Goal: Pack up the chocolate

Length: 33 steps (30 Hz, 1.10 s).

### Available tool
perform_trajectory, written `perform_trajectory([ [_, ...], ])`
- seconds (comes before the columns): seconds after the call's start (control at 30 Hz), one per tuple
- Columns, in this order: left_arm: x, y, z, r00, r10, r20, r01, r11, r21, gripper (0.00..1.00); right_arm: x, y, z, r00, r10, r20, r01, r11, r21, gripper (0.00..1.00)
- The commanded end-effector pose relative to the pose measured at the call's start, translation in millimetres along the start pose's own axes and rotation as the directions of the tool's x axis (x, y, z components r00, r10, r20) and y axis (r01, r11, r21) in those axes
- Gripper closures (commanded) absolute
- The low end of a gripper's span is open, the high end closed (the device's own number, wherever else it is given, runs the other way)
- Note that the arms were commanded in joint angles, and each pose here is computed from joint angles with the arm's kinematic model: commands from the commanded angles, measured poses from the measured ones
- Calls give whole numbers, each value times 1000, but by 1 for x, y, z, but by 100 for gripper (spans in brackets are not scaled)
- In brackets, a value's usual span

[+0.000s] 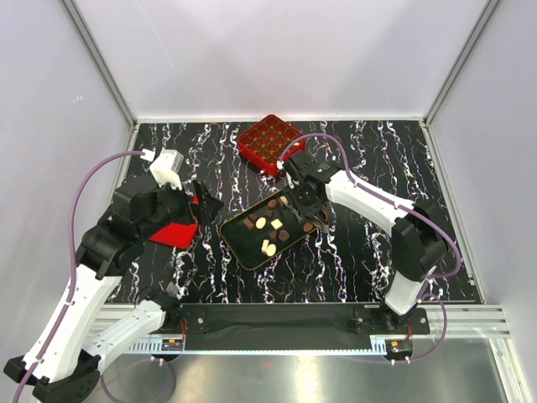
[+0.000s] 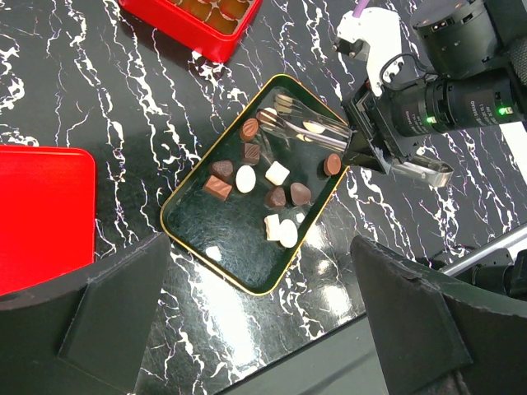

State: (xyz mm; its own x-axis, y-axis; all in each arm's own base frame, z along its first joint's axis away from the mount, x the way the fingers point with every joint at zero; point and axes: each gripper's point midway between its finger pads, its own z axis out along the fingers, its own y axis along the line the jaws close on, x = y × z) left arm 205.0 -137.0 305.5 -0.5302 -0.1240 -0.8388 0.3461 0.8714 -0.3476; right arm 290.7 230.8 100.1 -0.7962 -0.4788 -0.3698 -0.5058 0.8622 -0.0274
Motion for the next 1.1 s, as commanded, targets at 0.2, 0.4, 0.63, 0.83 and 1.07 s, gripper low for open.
perform_trajectory([
  [0.2,-19,-5,-3,998,11,57,-12,1000,12,1,-6,3,2,1000,-15,18,15,1000,7,51],
  [0.4,-18,-6,-3,998,7,55,-8,1000,16,1,-8,0,-6,1000,-14,27,14,1000,17,54],
  [0.63,-16,-4,-1,998,7,57,-7,1000,12,1,-16,2,-37,997,11,79,-11,1000,-8,56],
  [0.83,-11,-4,5,999,-2,39,1,1000,21,1,-23,3,-59,992,29,119,-27,999,-19,57],
  [1.07,-12,-2,6,999,3,47,-4,1000,11,1,-54,-5,-91,978,22,208,-26,1000,16,57],
])
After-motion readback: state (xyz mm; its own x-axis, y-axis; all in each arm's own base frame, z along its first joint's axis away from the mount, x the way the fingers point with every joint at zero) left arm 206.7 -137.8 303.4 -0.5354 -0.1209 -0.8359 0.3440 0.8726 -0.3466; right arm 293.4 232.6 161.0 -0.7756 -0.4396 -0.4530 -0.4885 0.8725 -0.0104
